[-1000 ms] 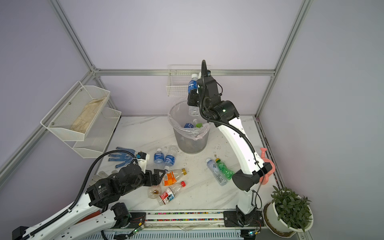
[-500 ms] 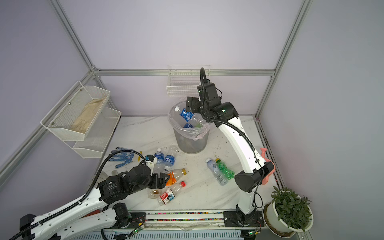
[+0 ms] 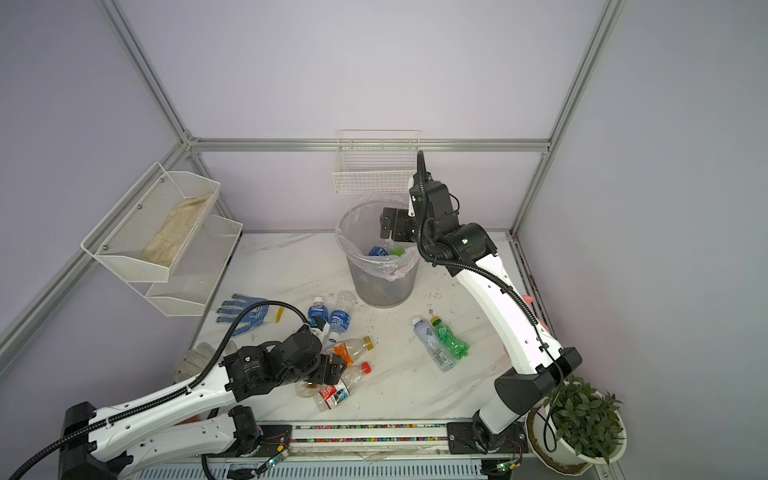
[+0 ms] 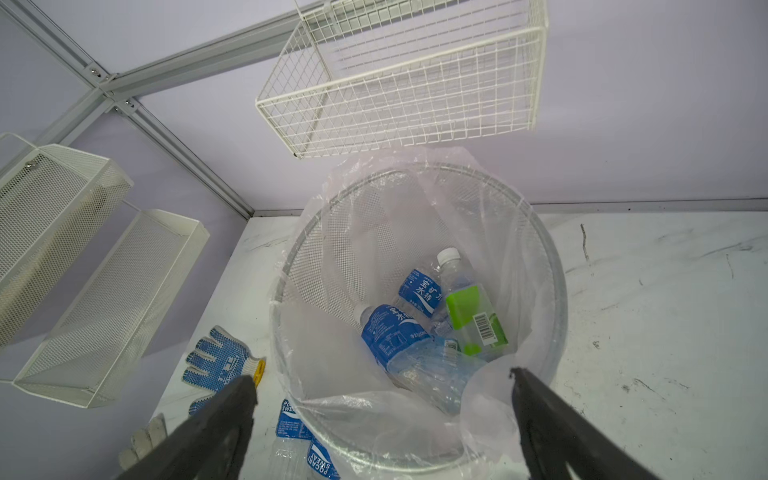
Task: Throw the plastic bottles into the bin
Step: 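Lower the left gripper onto the red-cap clear bottle while the right gripper withdraws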
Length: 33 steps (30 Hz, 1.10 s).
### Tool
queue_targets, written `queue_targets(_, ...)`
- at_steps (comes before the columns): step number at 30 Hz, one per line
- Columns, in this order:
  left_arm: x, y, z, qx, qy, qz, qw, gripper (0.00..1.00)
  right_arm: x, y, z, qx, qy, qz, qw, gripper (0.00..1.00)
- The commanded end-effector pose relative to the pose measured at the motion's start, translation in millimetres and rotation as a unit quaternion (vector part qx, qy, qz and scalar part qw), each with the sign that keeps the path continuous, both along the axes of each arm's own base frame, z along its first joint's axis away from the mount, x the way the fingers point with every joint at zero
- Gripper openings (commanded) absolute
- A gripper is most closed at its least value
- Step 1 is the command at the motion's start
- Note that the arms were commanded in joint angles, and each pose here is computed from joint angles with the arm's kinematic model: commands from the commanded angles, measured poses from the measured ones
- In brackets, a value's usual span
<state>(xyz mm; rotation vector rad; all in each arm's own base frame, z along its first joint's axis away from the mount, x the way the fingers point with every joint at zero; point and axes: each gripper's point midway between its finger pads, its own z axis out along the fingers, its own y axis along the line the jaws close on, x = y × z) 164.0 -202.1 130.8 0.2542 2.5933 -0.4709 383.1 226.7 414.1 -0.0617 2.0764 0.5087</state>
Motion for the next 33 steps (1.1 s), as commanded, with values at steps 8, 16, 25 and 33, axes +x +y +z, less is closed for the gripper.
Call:
queue_targets(8,-10.5,-19.2,-20.3,0.038,0.033,-0.058,0.997,0.95,-21.6,-9.3,10.6,0.026,-0.022,0.008,0.999,0.97)
queue_targets(16,-19.8,-29.5,-34.6,0.067,0.049,-0.087,0.993,0.95,-28.2,-12.7,-4.2,0.023,-0.013,0.009,1.000,0.97)
queue_targets(25,-25.4,-46.0,-47.8,0.103,0.059,-0.121,0.986,0.93,-34.5,-15.4,-15.3,0.033,-0.001,0.006,0.999,0.97)
queue_targets(33,-34.1,-54.6,-78.7,0.187,0.085,-0.151,0.967,0.88,-47.1,-24.0,-12.0,0.039,-0.008,0.004,0.999,0.97)
